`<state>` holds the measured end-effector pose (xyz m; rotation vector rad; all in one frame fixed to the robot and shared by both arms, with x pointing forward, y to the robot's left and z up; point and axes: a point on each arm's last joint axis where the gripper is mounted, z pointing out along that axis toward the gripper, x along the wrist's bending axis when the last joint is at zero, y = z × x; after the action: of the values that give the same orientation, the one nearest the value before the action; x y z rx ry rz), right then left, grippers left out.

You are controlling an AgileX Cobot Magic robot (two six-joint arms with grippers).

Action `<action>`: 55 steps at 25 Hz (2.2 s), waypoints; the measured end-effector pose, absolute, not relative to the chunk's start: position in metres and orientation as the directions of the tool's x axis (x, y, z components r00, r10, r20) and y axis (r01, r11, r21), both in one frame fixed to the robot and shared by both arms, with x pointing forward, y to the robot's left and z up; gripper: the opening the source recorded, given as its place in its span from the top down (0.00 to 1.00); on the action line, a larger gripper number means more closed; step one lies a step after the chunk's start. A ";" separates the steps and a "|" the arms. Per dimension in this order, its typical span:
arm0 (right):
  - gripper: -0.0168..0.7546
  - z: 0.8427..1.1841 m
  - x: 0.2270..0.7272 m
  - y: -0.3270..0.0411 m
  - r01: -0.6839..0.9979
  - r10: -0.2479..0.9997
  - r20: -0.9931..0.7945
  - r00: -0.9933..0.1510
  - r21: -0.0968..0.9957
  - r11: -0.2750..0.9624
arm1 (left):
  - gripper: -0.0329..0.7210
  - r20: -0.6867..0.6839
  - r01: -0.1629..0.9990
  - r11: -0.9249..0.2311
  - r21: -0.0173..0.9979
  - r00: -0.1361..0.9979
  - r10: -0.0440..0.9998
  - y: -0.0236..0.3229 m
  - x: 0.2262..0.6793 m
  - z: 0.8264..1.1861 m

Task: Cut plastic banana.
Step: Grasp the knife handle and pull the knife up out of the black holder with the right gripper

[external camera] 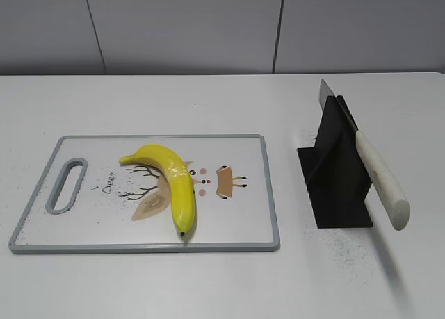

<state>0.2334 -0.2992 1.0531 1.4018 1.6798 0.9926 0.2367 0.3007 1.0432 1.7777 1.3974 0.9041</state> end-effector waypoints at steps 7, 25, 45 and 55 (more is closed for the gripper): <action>0.21 1.053 0.233 -0.299 0.431 0.988 -0.052 -0.147 0.895 0.111 | 0.25 0.105 0.497 -0.181 0.849 0.178 0.979 0.301 0.237 1.043; 0.21 1.053 0.233 -0.299 0.431 0.988 -0.052 -0.147 0.895 0.111 | 0.25 0.105 0.497 -0.181 0.849 0.178 0.979 0.301 0.237 1.043; 0.21 1.053 0.234 -0.301 0.429 0.988 -0.074 -0.132 0.895 0.124 | 0.25 0.105 0.497 -0.181 0.849 0.178 0.979 0.301 0.237 1.043; 0.21 1.080 0.248 -0.302 0.406 0.989 -0.098 -0.114 0.904 0.136 | 0.25 0.105 0.497 -0.181 0.849 0.178 0.979 0.301 0.237 1.043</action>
<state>0.2479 -0.3018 1.0800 1.3732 1.6421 0.9523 0.2367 0.3007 1.0432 1.7777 1.3974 0.9041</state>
